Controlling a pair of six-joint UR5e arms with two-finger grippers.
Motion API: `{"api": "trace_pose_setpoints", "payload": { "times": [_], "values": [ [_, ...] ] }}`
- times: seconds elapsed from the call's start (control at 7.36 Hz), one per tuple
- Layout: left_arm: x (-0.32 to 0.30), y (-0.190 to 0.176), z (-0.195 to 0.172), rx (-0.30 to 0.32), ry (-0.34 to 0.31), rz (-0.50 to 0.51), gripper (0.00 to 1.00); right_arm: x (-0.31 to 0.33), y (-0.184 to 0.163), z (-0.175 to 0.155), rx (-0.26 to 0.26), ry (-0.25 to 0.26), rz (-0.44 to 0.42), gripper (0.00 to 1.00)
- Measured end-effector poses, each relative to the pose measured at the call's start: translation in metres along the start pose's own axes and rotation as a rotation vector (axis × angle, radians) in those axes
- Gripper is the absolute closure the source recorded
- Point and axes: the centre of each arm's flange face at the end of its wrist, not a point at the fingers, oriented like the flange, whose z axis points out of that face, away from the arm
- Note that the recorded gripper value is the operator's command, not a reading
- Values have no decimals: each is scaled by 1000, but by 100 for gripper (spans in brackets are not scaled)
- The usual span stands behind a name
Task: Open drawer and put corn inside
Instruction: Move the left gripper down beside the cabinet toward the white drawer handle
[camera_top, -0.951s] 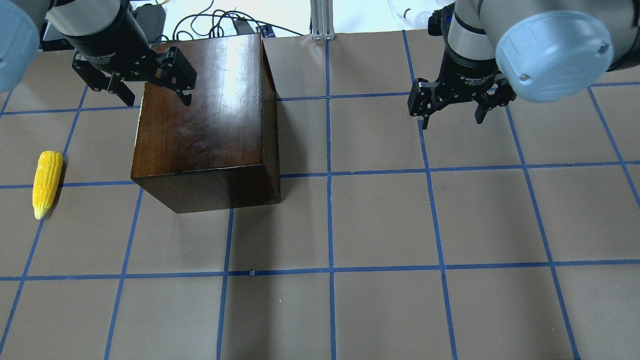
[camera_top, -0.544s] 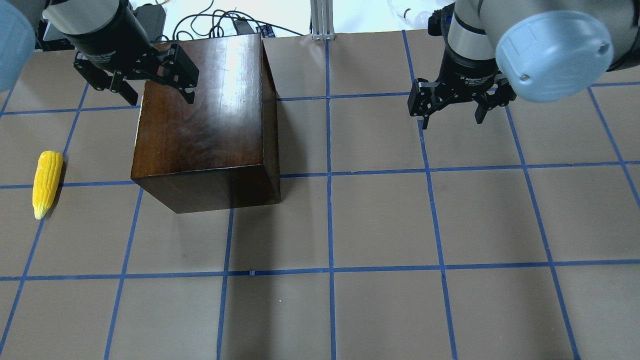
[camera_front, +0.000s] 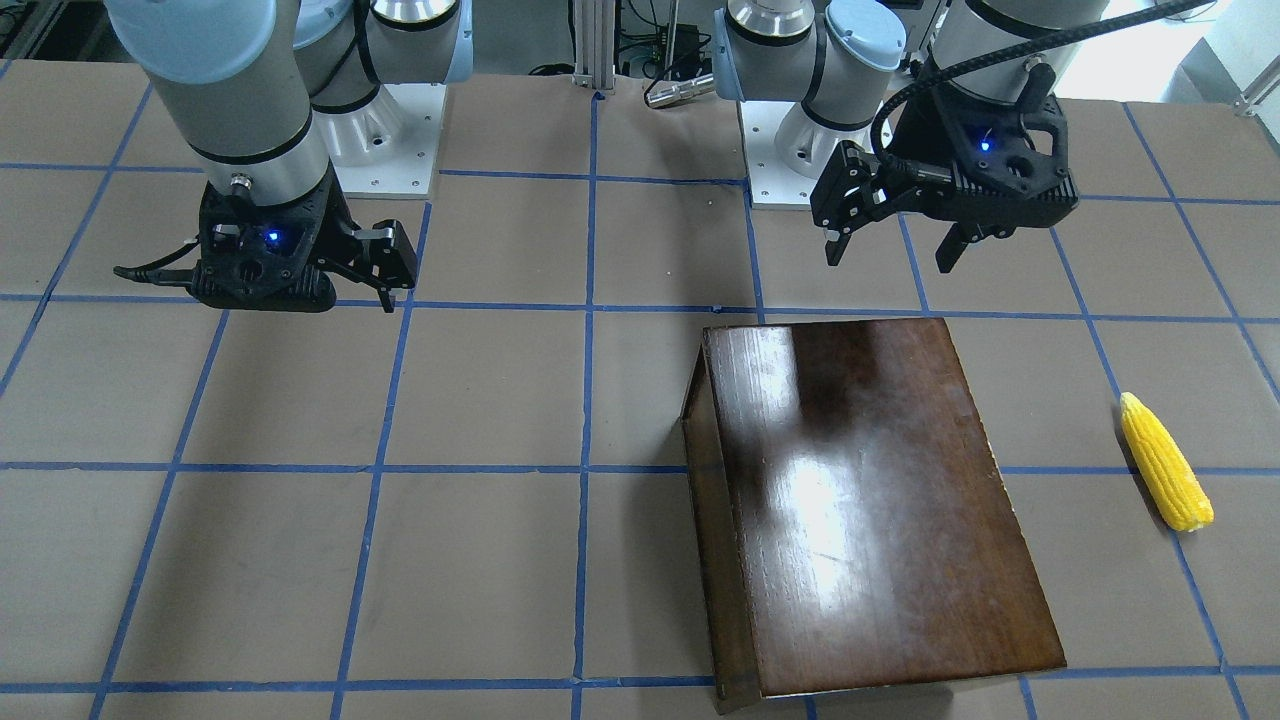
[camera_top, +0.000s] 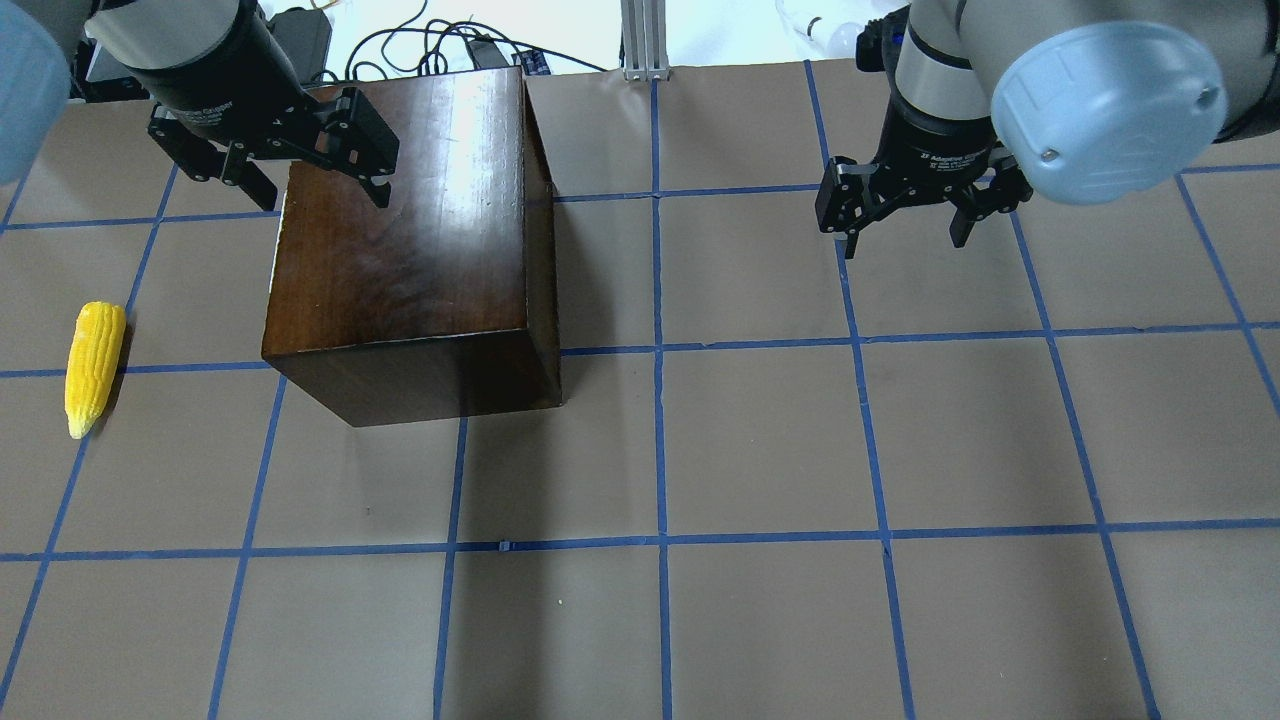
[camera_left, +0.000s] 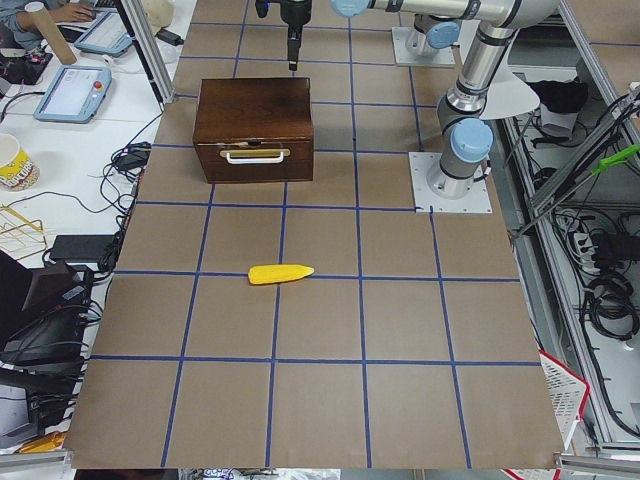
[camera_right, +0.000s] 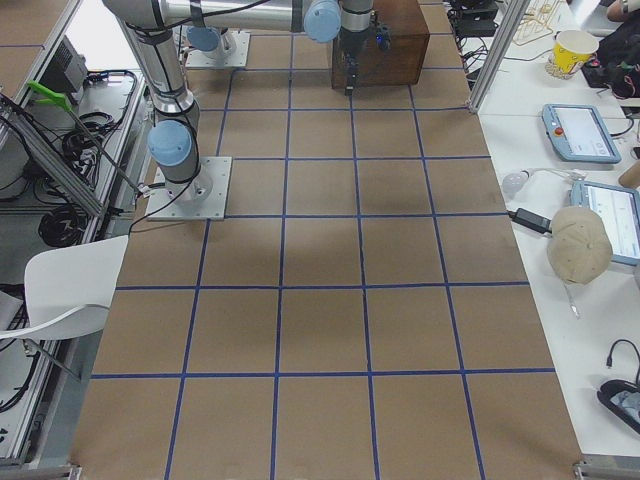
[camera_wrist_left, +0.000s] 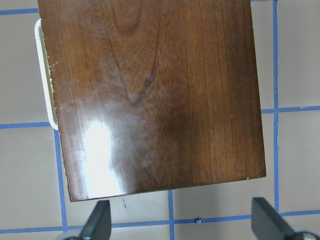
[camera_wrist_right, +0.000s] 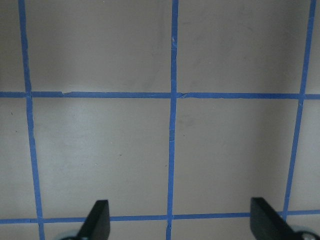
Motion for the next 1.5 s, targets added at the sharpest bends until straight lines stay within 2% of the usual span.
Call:
{"api": "trace_pose_setpoints", "payload": {
  "times": [0.54,0.82,1.22,1.5],
  "values": [
    [-15,-9,10,-17,-11,-21,0,0,0,0,0,0,0,0],
    [-64,-19,17,-29,-8,-46,0,0,0,0,0,0,0,0],
    [-127,-34,40,-67,-2,7,0,0,0,0,0,-1,0,0],
    [-168,-47,55,-52,-8,-17,0,0,0,0,0,0,0,0]
  ]
}}
